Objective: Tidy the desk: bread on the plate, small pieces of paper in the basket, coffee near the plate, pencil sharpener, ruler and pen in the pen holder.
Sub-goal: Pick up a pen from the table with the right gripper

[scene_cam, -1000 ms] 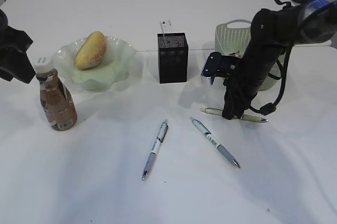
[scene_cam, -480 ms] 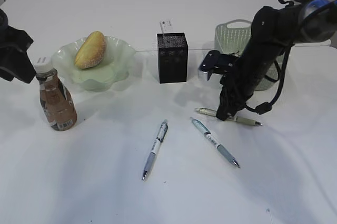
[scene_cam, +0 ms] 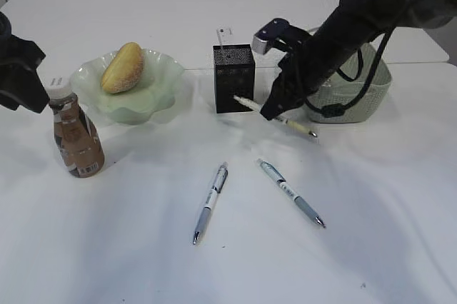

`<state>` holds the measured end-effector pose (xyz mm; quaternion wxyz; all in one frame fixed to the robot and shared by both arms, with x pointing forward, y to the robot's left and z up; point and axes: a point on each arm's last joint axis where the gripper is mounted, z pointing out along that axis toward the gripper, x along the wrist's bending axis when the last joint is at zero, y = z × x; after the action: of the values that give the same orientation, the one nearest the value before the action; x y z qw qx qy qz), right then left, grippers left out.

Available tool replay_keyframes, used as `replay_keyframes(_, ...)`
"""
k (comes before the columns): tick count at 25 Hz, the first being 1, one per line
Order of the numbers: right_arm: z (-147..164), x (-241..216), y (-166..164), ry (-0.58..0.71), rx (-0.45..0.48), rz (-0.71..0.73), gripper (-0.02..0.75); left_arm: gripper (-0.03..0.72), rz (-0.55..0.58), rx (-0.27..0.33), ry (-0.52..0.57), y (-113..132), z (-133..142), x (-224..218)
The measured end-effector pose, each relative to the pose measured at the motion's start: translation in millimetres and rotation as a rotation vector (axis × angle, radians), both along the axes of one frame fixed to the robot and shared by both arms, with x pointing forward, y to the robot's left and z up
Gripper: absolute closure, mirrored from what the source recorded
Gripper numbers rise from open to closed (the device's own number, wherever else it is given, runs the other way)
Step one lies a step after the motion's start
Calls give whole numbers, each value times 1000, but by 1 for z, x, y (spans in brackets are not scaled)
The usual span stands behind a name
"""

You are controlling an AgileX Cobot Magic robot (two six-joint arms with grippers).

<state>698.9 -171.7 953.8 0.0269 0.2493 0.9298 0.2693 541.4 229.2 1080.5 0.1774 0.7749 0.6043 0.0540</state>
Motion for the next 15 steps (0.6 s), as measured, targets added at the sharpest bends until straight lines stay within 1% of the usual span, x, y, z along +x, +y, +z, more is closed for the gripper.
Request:
replay_keyframes(2, 8, 3, 3, -14, 42, -13, 647, 421, 0, 0, 0, 0, 0, 0)
replay_keyframes(3, 8, 3, 3, -15, 42, -12, 647, 422, 0, 0, 0, 0, 0, 0)
replay_keyframes(4, 14, 5, 6, -29, 84, -19, 647, 422, 0, 0, 0, 0, 0, 0)
replay_keyframes(9, 31, 11, 15, -98, 212, -9, 647, 424, 1, -4, 0, 0, 0, 0)
replay_keyframes(12, 41, 17, 20, -171, 281, -12, 647, 424, 1, -4, 0, 0, 0, 0)
replay_keyframes(15, 48, 23, 22, -250, 327, -24, 647, 424, 1, -7, 1, -1, 0, 0)
